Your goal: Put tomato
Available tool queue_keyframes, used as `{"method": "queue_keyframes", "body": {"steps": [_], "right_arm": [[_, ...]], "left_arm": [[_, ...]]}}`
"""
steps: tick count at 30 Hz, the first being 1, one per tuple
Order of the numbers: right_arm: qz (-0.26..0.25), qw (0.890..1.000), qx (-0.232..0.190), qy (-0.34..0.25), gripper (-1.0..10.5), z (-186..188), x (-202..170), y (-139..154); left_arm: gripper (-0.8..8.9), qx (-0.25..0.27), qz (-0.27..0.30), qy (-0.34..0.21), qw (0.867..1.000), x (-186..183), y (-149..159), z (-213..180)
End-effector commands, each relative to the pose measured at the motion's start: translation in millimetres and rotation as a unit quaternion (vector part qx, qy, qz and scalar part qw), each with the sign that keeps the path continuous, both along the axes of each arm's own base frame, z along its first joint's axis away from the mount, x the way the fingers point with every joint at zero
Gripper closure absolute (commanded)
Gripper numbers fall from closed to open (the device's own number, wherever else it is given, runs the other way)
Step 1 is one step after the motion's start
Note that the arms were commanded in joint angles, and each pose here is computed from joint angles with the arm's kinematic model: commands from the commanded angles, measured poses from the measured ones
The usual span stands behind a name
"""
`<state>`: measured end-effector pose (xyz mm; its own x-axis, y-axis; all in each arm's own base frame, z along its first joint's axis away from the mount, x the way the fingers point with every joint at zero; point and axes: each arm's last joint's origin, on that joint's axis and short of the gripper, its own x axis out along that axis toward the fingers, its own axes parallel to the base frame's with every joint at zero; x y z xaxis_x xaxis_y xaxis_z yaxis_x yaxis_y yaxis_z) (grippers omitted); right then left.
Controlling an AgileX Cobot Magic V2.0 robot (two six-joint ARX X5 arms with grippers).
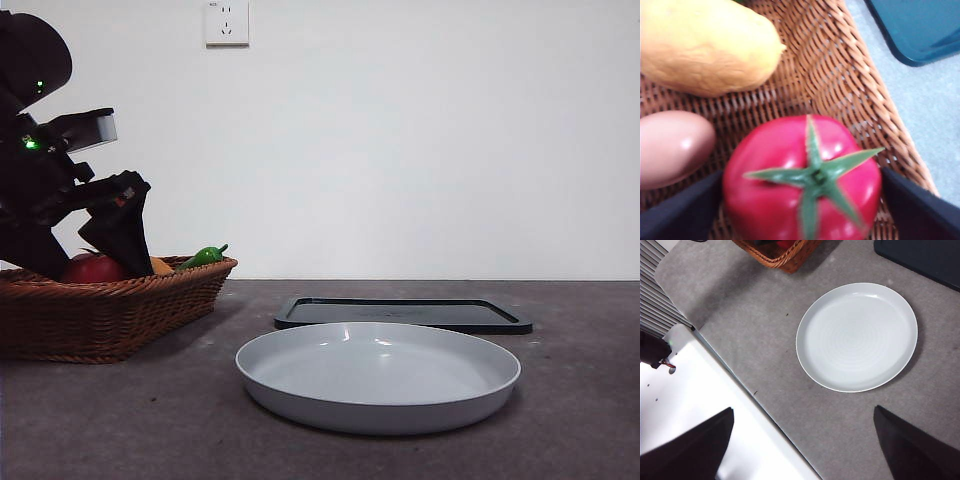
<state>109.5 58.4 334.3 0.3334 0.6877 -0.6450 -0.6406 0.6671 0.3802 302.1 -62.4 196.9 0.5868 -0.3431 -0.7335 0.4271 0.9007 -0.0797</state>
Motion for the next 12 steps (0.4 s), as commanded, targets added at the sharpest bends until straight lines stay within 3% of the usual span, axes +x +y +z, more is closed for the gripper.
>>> {"method": "queue_keyframes", "body": {"steps": [1,12], "right_arm": [[0.001,1.0,0.004,-0.004,5.0,4.8,0.8,1.2],[0.001,1.0,0.004,-0.004,5.0,4.9,0.8,1.2]], "left_arm": [[4.69,0.004,-0.005,-0.005,1.0,5.2,-2.2,0.9],[4.85,-0.006,-0.004,-0.029,1.0,1.8,-3.2,19.0]]}}
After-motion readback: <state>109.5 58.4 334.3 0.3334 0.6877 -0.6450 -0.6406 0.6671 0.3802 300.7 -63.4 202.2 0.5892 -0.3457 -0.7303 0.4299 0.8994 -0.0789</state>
